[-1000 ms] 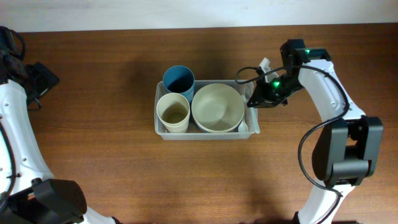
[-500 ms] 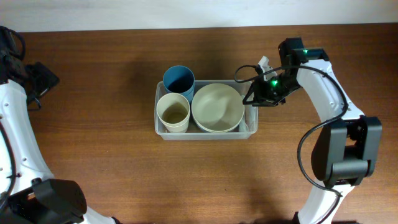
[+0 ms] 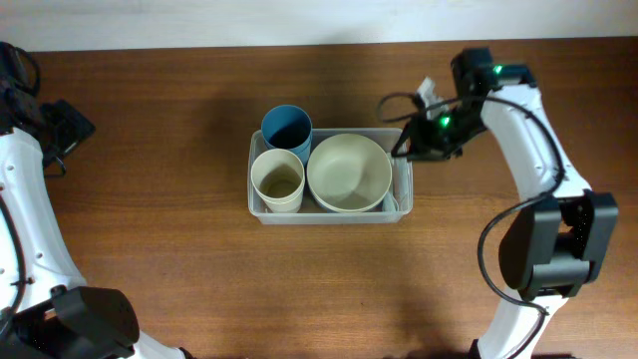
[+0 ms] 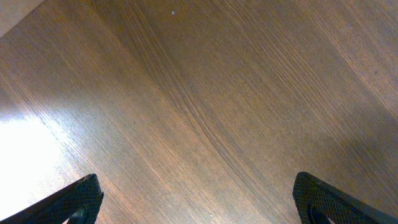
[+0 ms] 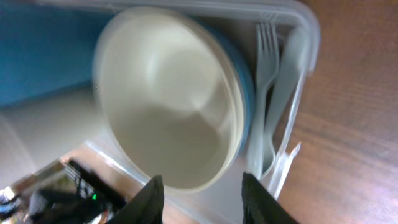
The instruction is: Pack container
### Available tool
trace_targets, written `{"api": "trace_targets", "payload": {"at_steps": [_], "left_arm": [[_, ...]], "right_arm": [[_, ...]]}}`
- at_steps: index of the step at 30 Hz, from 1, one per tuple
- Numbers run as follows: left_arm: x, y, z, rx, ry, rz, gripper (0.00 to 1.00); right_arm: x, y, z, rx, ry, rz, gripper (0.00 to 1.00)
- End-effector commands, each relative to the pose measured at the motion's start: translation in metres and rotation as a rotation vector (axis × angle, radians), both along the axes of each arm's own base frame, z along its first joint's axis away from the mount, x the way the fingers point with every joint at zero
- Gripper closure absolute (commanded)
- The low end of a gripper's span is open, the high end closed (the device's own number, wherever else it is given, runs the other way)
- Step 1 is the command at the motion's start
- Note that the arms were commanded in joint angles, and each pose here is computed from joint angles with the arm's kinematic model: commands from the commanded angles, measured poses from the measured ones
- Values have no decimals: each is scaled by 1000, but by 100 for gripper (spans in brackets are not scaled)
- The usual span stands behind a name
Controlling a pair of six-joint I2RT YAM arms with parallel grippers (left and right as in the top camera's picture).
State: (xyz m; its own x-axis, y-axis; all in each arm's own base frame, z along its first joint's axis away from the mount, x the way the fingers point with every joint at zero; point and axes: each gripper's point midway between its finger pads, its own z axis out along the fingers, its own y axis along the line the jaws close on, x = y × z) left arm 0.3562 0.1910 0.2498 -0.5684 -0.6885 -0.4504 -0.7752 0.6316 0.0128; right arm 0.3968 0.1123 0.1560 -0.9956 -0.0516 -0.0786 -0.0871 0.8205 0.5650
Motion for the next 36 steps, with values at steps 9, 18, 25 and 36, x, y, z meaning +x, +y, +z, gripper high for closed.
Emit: {"api": "trace_targets", "payload": {"at_steps": [9, 18, 25, 36], "left_arm": [[2, 2, 3, 1, -14, 15, 0], [2, 2, 3, 2, -14, 15, 0], [2, 2, 3, 1, -14, 15, 0], [2, 2, 3, 2, -14, 15, 0]], "right_arm": [[-7, -165, 122, -712, -163, -412, 43], [-12, -176, 130, -711, -160, -509, 1], [-12, -176, 130, -711, -160, -509, 1], [-12, -176, 130, -711, -160, -509, 1]]}}
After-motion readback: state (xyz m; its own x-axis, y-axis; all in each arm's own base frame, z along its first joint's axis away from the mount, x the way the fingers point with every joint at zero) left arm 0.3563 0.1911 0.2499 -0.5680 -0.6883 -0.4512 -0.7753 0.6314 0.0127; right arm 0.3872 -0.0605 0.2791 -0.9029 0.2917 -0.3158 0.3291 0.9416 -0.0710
